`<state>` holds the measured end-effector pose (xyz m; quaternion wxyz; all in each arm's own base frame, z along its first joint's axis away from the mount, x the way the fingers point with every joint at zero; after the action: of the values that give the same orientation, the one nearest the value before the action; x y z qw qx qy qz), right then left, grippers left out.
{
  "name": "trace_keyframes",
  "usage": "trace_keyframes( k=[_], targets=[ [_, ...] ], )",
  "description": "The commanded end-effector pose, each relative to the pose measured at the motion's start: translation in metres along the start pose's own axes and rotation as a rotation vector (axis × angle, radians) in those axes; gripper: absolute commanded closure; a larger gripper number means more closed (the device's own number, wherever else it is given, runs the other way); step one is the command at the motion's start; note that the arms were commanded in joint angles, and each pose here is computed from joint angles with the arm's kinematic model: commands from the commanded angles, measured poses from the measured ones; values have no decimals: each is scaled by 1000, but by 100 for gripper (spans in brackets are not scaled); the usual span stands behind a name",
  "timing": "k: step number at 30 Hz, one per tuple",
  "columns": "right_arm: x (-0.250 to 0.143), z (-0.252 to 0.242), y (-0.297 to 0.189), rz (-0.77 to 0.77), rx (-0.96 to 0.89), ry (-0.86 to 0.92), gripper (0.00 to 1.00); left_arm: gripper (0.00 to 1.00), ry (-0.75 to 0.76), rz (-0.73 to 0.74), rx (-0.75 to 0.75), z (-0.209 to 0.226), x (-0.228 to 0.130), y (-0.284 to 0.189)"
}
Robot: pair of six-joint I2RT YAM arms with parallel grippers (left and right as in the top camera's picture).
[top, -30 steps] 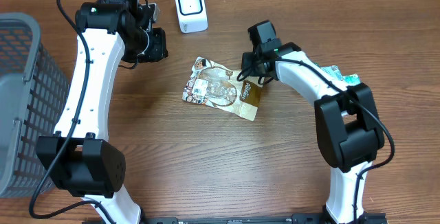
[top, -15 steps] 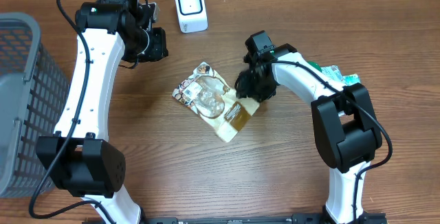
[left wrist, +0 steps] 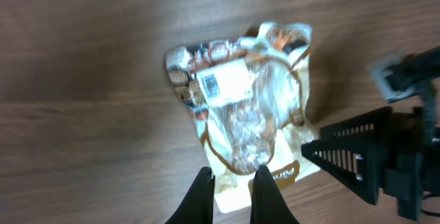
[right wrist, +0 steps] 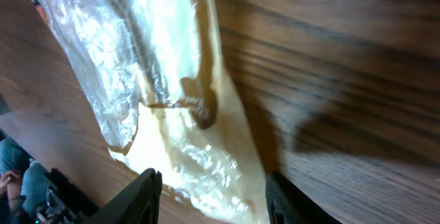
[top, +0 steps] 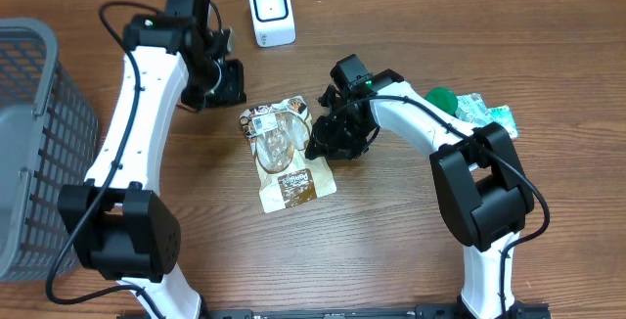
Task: Scan the item barcode
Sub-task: 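Grasp the bag's edges with the left and right grippers, then lift the bag with the right gripper toward the scanner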
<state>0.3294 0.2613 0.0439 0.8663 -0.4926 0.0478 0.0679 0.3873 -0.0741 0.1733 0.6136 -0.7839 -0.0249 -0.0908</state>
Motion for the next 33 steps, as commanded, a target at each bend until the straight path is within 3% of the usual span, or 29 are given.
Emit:
trace_keyframes(
  k=[1, 9, 23, 33],
  targets=[
    [17, -8, -16, -54, 1, -3, 52, 96, -35, 68, -69, -7, -16, 25],
    [39, -20, -38, -114, 35, 4, 52, 96, -59, 102, -257, -21, -40, 79],
    [40, -19, -38, -120, 37, 5, 53, 96, -97, 112, -251, -5, -63, 141],
    [36, -15, -32, -105, 54, -8, 56, 96, -141, 222, -247, 6, -81, 183]
  ],
)
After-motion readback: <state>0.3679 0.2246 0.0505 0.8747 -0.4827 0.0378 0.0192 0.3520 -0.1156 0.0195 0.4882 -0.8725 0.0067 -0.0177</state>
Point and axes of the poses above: each gripper's point midway between its finger pads, its own y axis out along the fingers, its own z axis along the line the jaws close on, x = y × z, the point moved 2 cm from there along -y, back along the fingers, and after that the axes turned 7 degrees about y, right-handed, at the moved point
